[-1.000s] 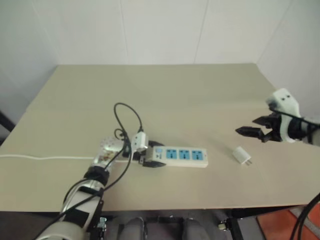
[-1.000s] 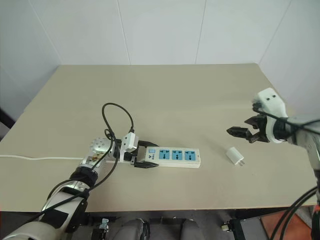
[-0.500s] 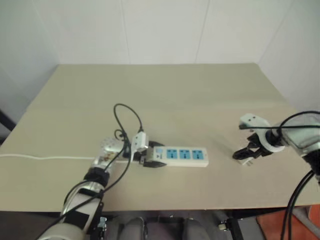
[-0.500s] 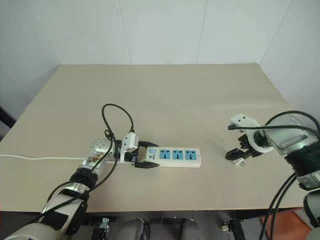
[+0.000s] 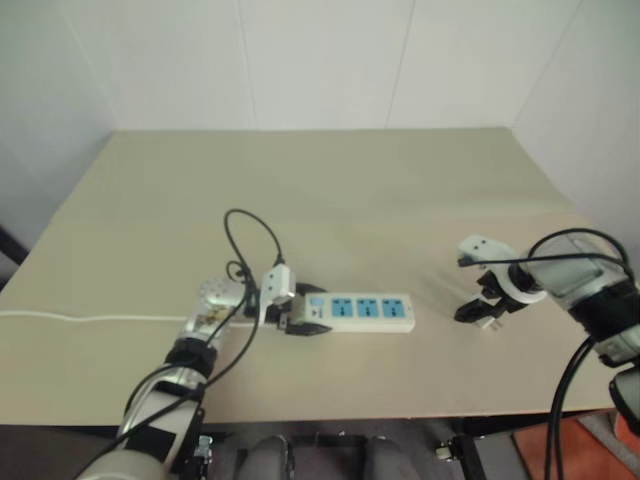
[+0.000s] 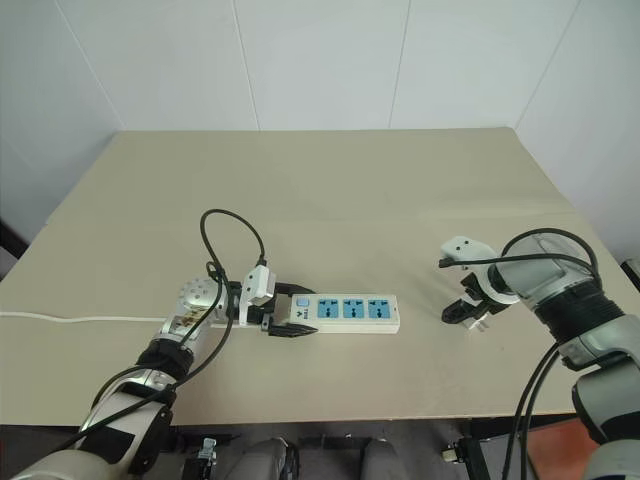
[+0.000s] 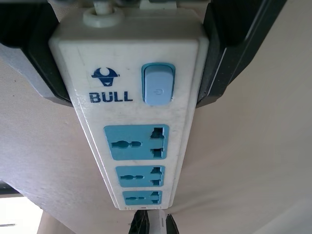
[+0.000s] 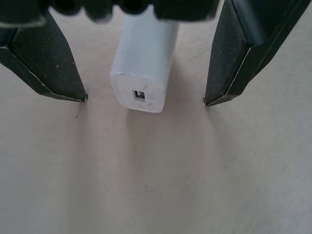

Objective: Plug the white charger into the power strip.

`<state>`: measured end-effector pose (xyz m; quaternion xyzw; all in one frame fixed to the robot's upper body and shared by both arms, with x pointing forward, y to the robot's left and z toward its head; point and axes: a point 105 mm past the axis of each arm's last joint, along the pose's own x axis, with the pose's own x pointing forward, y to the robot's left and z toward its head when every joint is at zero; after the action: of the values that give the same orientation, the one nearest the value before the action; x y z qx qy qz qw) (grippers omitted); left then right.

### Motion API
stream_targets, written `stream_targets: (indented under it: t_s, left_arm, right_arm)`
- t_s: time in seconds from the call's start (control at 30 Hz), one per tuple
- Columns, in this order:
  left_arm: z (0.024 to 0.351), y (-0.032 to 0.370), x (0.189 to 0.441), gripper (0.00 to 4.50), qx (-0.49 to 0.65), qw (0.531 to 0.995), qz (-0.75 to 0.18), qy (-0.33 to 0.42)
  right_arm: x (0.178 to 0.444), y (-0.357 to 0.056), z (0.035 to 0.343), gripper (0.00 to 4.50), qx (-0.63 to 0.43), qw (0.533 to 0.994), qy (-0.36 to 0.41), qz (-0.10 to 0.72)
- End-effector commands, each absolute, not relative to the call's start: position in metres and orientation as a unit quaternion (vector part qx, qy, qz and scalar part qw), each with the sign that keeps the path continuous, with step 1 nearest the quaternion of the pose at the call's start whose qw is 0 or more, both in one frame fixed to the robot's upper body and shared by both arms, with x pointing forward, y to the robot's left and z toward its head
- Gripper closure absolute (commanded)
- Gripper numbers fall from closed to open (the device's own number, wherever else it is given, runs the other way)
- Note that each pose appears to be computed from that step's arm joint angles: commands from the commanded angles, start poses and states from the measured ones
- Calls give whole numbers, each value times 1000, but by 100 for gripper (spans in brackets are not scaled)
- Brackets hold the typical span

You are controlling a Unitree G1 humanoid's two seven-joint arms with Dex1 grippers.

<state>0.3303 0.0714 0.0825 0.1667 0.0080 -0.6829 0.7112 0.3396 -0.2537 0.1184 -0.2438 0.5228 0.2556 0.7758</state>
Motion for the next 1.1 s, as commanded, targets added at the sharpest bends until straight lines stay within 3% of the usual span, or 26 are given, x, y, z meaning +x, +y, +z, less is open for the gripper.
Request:
stream_targets:
  t_s: [0.03,0.23,0.37,0.47,0.53,0.67,0.77,0.83,0.97,1.1]
  left_arm:
    - [75,67,324,121,170,702,-692,19]
    - [73,69,324,121,173,702,-690,23]
    - [73,70,324,121,176,701,-690,25]
    - [73,71,324,121,179,698,-692,30]
    - [72,72,324,121,181,697,-693,33]
    - [71,73,324,121,184,695,-694,37]
    - [72,73,325,121,185,695,-694,38]
    - [72,72,325,121,184,695,-694,38]
    - [72,72,325,121,185,696,-693,40]
    - [71,75,324,121,186,693,-695,46]
  right_arm:
    - [338,-251,110,40,-247,761,537,268]
    - [339,-244,112,218,-257,754,534,283]
    - [345,-230,129,339,-259,774,498,293]
    - [361,-199,169,338,-214,830,406,317]
    - [372,-166,216,338,-154,877,259,375]
    - [374,-143,261,338,-92,910,48,401]
    - [372,-135,261,338,-65,917,-34,391]
    - [368,-126,245,338,-45,911,-65,404]
    - [348,-103,206,338,-17,867,-77,491]
    - [332,-86,194,338,-9,832,-101,545]
